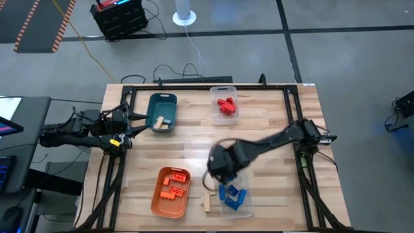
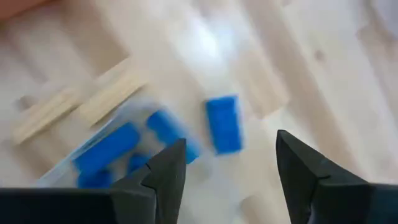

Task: Sort blocks
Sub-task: Put the blue game piece into the bottom transparent bin

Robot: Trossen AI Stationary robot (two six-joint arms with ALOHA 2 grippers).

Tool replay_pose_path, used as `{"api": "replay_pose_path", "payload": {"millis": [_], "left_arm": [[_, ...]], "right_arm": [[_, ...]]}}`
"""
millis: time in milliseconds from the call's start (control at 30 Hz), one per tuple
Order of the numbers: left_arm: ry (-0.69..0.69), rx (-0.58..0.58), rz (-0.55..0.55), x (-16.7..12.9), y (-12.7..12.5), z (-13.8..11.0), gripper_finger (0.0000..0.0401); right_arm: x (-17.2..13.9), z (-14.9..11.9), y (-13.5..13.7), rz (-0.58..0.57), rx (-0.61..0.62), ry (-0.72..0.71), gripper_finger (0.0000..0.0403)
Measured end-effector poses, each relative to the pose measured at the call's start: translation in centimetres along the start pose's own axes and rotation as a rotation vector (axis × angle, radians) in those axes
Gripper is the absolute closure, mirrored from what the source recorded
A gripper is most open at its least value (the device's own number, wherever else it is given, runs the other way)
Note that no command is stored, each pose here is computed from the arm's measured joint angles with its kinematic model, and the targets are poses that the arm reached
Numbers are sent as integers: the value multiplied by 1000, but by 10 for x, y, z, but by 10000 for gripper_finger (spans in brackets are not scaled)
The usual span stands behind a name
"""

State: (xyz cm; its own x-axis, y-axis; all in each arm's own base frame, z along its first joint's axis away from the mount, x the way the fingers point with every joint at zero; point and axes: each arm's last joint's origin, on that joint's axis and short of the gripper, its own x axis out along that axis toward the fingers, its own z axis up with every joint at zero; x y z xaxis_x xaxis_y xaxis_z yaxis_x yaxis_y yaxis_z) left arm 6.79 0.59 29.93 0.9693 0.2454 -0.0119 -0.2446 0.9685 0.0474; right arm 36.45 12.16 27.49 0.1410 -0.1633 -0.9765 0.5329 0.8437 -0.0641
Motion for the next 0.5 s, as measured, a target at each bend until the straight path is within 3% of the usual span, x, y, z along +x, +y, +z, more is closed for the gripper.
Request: {"api": "replay_pose_path", "payload": {"millis": [267, 500], "left_arm": [[13, 4, -1, 0, 0, -1, 232], [19, 6, -2, 0, 0, -2, 232]], "right_arm": [[44, 34, -41, 60, -122, 129, 203], [78, 46, -56, 220, -252, 147, 203]]}}
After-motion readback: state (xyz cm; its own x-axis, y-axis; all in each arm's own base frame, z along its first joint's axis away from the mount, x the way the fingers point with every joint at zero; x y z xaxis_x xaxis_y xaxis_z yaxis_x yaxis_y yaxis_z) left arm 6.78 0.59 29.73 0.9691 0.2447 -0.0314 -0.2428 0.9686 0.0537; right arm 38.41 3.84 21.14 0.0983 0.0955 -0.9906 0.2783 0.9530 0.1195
